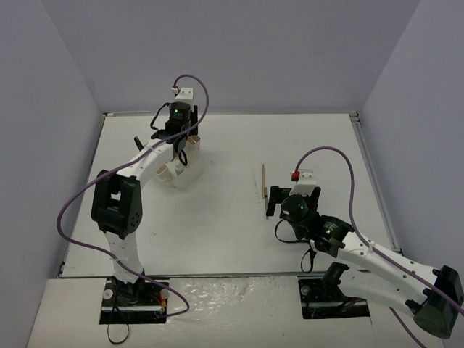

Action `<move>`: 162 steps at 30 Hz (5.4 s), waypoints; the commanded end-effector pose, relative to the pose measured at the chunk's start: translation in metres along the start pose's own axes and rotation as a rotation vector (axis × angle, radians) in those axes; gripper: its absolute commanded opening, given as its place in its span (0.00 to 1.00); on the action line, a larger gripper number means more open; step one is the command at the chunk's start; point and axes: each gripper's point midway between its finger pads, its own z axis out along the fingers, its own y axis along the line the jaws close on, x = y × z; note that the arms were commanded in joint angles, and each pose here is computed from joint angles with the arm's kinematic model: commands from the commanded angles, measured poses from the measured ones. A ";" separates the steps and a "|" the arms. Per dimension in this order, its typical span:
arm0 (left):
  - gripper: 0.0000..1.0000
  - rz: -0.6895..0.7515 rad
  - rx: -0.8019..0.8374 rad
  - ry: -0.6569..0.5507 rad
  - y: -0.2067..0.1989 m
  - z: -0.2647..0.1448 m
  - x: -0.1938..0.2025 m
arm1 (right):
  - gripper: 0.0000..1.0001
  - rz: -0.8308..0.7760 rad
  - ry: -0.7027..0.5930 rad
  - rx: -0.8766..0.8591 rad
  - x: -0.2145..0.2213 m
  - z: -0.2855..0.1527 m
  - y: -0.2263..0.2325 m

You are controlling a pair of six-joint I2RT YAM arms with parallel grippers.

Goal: Organize the makeup

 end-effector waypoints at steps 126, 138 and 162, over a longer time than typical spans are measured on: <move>0.00 -0.123 0.047 0.012 -0.025 -0.111 -0.089 | 1.00 -0.056 -0.163 -0.172 -0.041 0.011 0.066; 0.00 -0.119 -0.006 -0.002 -0.005 -0.050 -0.092 | 1.00 -0.012 -0.155 -0.128 -0.039 0.008 0.027; 0.46 -0.169 -0.045 0.042 0.003 -0.056 -0.063 | 1.00 -0.019 -0.117 -0.084 -0.028 0.015 0.017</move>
